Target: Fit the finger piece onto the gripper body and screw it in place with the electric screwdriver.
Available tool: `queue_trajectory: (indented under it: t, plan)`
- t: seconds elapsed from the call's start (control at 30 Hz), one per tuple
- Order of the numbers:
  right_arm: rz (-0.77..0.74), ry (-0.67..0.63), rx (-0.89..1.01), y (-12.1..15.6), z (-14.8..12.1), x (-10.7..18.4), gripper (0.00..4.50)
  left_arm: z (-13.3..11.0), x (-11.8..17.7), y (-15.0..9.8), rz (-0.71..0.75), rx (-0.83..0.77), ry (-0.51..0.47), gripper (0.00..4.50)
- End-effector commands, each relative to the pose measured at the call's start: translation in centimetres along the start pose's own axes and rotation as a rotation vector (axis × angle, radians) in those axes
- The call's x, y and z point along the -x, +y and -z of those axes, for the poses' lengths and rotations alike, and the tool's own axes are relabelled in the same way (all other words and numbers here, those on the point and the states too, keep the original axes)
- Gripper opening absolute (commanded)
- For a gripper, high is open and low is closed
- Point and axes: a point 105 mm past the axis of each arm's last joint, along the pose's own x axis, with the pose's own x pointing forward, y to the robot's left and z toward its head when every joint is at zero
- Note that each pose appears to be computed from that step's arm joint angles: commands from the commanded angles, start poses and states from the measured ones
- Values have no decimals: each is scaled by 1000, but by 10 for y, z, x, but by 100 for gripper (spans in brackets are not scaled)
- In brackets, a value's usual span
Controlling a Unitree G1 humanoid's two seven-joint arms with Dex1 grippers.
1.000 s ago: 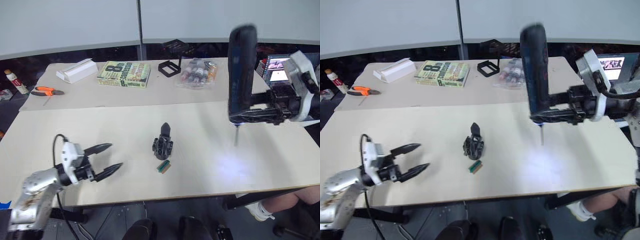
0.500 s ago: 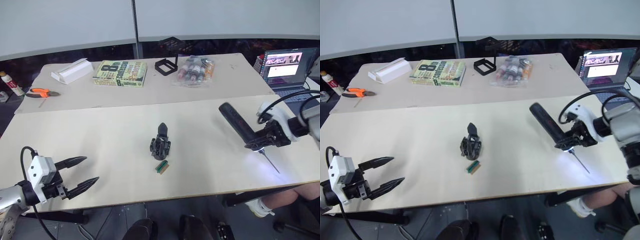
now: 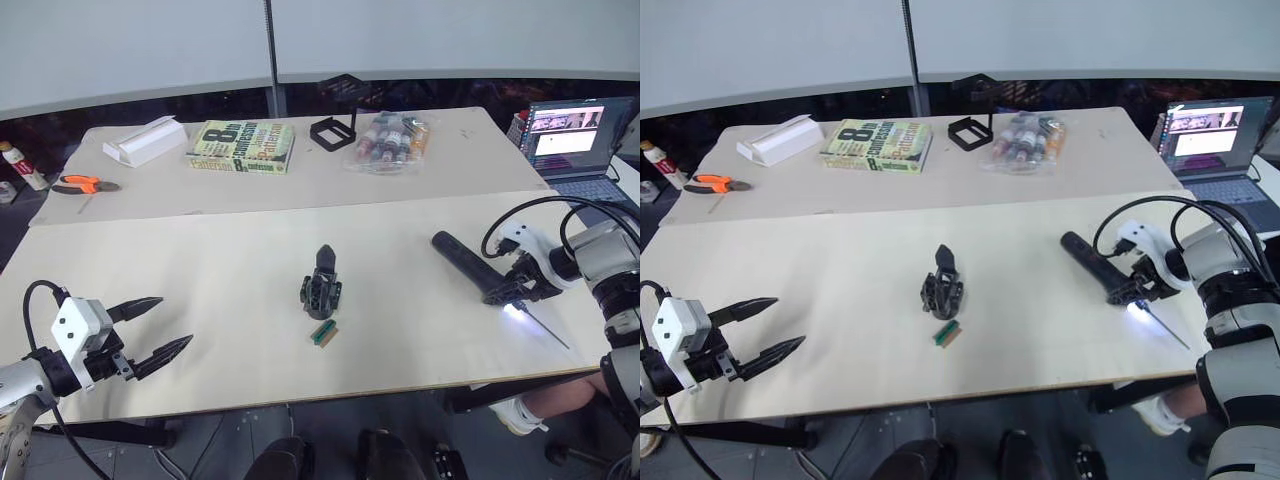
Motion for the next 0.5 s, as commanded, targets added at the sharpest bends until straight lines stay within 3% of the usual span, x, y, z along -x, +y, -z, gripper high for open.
queue_trajectory:
  t: [0.03, 0.17, 0.27, 0.4, 0.5]
  plan:
    - [13, -141, 122, -6, -10, 40, 446, -10, 7, 8, -10, -54, -6, 450]
    - [-173, -486, 469, 35, -29, 69, 446, -8, 16, 13, -14, -62, 24, 450]
    - [-200, -669, 590, 60, -31, 78, 446, -5, 26, 16, -23, -62, 48, 450]
    - [-279, -765, 763, 102, -16, 66, 446, -4, 32, 19, -41, -42, 46, 450]
    - [-269, -825, 755, 108, -17, 59, 446, -2, 33, 20, -50, -28, 44, 450]
